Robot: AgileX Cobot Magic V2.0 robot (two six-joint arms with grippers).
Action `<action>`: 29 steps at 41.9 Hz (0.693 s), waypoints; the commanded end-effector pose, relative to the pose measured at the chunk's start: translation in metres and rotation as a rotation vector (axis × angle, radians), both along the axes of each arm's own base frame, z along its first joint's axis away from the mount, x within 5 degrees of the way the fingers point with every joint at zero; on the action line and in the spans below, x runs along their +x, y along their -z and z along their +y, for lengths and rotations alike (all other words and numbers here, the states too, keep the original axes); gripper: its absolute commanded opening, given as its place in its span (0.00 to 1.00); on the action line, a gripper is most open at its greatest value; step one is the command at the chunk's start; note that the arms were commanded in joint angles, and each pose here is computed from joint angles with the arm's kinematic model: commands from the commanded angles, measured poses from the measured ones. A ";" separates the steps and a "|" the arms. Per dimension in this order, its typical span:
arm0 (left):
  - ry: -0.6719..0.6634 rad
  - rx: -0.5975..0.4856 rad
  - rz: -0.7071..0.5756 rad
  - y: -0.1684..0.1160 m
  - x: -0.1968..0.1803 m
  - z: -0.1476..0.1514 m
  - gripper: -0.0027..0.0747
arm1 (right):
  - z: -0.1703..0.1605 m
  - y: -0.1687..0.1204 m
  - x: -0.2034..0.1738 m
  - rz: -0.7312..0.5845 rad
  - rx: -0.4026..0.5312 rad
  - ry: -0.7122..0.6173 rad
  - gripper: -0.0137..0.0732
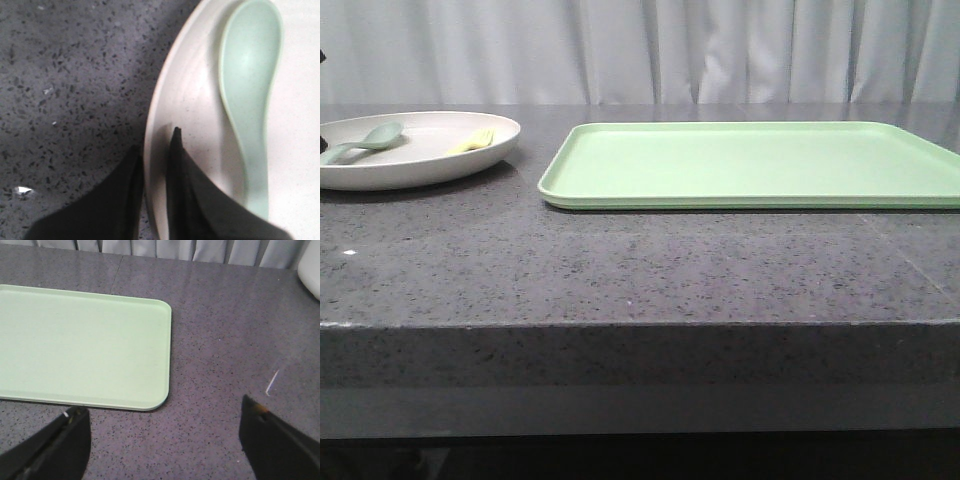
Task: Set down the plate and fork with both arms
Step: 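Lower the left gripper to the cream plate rim and grasp it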
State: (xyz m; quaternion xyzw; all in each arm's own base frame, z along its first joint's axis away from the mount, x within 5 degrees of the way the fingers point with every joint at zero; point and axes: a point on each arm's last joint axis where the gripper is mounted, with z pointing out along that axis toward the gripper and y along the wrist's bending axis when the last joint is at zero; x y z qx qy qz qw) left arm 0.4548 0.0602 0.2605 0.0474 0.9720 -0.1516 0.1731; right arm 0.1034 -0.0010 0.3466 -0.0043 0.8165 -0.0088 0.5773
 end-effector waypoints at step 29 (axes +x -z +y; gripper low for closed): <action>0.012 -0.153 -0.136 -0.059 -0.014 -0.016 0.01 | 0.000 -0.015 0.003 -0.094 -0.014 -0.001 0.88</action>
